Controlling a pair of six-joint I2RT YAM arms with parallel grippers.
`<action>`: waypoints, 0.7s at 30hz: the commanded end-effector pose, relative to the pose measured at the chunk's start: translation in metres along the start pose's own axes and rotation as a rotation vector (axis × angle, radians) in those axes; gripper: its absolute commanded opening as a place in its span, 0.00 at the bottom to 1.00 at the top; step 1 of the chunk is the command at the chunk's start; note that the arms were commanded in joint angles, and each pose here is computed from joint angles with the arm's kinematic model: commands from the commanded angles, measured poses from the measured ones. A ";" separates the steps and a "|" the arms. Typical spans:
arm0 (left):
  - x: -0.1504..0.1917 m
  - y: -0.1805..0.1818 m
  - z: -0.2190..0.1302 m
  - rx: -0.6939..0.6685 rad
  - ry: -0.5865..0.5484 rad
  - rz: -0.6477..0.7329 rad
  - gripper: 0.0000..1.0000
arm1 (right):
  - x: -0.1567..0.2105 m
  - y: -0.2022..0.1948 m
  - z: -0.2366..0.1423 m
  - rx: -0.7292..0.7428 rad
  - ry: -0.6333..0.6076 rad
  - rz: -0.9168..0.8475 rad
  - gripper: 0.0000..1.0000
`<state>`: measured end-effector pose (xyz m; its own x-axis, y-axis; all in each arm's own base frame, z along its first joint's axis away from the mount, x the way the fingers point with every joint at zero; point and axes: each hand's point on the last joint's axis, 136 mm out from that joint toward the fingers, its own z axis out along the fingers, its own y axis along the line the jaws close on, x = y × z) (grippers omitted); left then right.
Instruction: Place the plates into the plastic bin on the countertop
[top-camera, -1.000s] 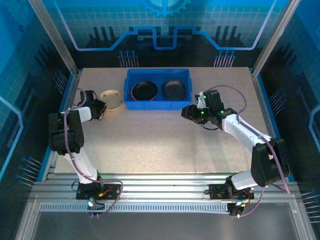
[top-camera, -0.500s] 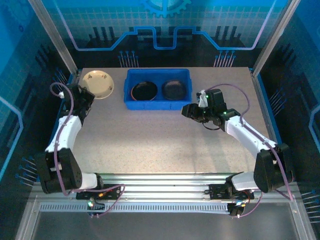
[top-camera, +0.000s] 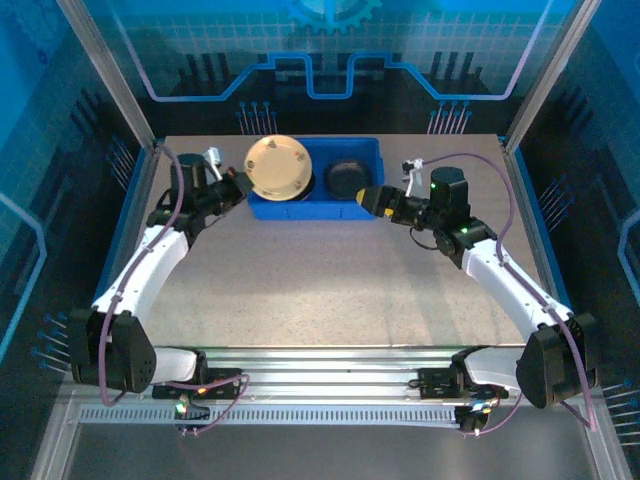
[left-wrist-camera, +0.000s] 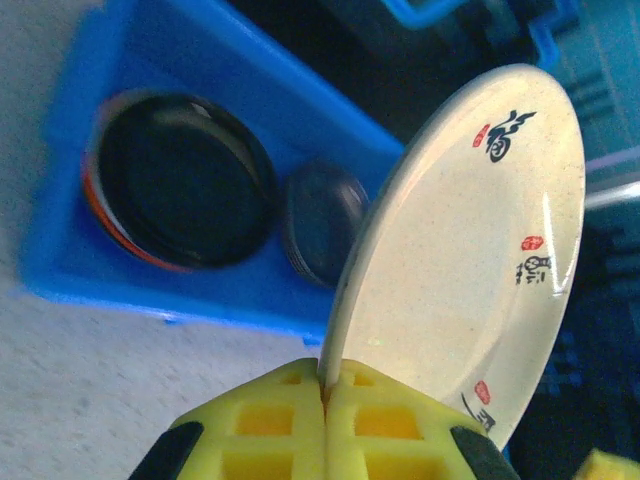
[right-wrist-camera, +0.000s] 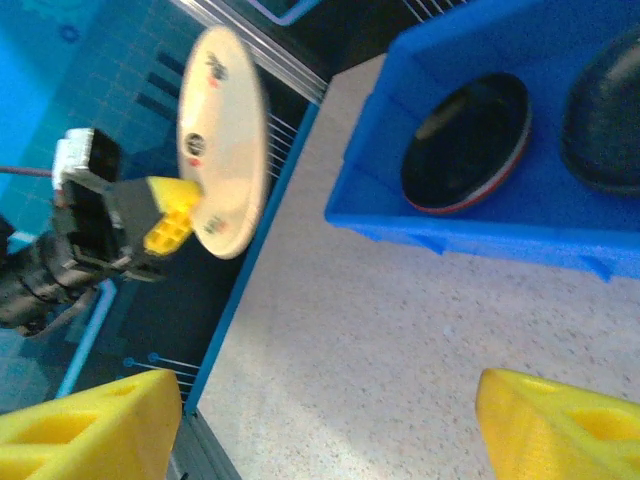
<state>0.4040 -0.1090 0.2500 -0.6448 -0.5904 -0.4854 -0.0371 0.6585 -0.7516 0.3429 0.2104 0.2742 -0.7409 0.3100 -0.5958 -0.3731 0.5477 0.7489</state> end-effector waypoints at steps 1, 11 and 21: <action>0.027 -0.037 0.012 0.121 0.098 0.013 0.00 | -0.011 0.020 -0.001 -0.088 -0.027 -0.016 0.80; 0.078 -0.072 0.041 0.195 0.226 0.060 0.00 | 0.003 -0.011 0.038 -0.040 0.062 0.059 0.77; 0.089 -0.067 0.045 0.176 0.260 0.080 0.00 | 0.005 -0.018 0.067 -0.063 0.078 0.097 0.00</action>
<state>0.3807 -0.2187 0.2189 -0.8191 -0.3992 -0.4119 0.0906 0.6191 -0.7800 0.3781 0.2398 0.2133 -0.8383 0.3082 -0.4497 -0.2501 0.5156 0.8195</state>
